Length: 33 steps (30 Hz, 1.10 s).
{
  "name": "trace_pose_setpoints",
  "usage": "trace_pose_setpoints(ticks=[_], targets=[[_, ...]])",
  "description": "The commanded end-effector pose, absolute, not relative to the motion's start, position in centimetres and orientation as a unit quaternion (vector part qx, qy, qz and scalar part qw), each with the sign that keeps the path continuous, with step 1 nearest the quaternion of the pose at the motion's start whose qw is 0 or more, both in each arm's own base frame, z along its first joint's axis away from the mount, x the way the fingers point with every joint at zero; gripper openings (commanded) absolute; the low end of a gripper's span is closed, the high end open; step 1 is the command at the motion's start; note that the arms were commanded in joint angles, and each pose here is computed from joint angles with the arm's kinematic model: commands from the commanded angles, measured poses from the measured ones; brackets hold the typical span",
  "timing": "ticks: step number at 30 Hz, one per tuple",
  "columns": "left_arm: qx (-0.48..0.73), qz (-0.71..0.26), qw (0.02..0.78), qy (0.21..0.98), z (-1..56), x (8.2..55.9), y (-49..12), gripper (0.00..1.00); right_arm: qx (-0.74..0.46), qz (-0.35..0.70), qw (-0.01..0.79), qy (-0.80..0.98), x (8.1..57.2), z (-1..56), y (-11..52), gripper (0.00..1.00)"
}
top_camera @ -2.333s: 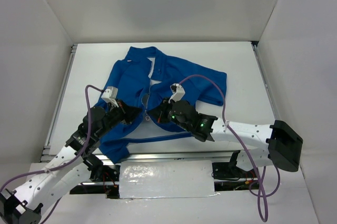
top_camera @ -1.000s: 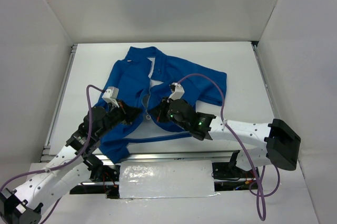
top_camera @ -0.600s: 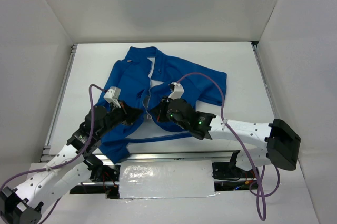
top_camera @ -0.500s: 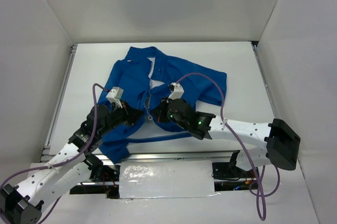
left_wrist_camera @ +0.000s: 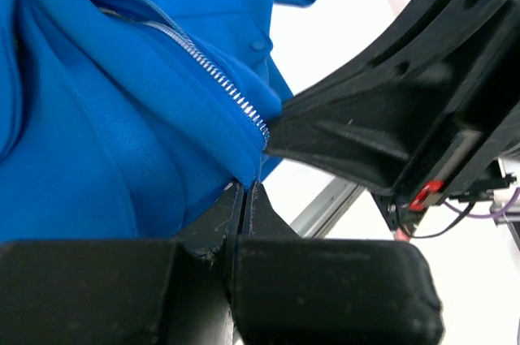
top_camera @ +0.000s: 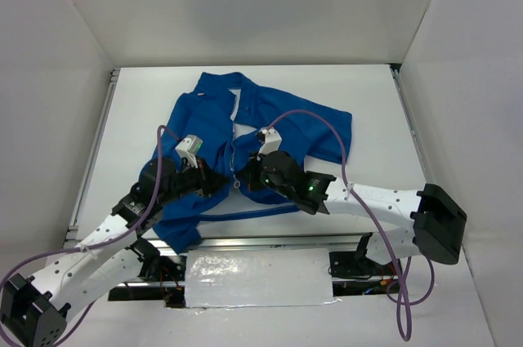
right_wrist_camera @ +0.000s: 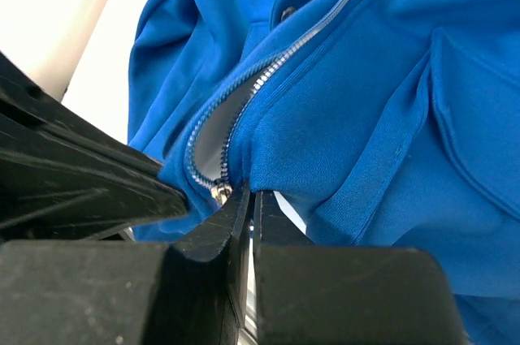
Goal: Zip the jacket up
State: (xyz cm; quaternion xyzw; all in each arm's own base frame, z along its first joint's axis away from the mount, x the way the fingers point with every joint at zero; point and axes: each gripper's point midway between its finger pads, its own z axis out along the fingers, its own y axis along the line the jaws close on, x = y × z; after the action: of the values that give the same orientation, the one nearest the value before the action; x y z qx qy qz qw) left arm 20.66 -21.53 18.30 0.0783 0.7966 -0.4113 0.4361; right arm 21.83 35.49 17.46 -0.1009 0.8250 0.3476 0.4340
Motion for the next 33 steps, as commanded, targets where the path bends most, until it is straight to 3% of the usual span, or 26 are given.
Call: trace_pose_setpoints(ticks=[1,16,24,33], targets=[[0.118,-0.434,0.420,0.788,19.2,20.2,-23.0,0.00,-0.109,0.414,0.466,0.774,21.7,23.1,36.6,0.00],[0.088,-0.391,0.399,0.824,16.7,21.1,-22.1,0.00,-0.105,0.431,0.432,0.785,21.0,21.2,37.1,0.00],[0.087,-0.393,0.397,0.825,16.5,21.1,-22.1,0.00,-0.106,0.431,0.431,0.786,21.0,21.2,37.0,0.10],[0.094,-0.403,0.392,0.822,16.6,20.8,-22.5,0.00,-0.098,0.420,0.439,0.788,22.3,21.6,36.5,0.36]])
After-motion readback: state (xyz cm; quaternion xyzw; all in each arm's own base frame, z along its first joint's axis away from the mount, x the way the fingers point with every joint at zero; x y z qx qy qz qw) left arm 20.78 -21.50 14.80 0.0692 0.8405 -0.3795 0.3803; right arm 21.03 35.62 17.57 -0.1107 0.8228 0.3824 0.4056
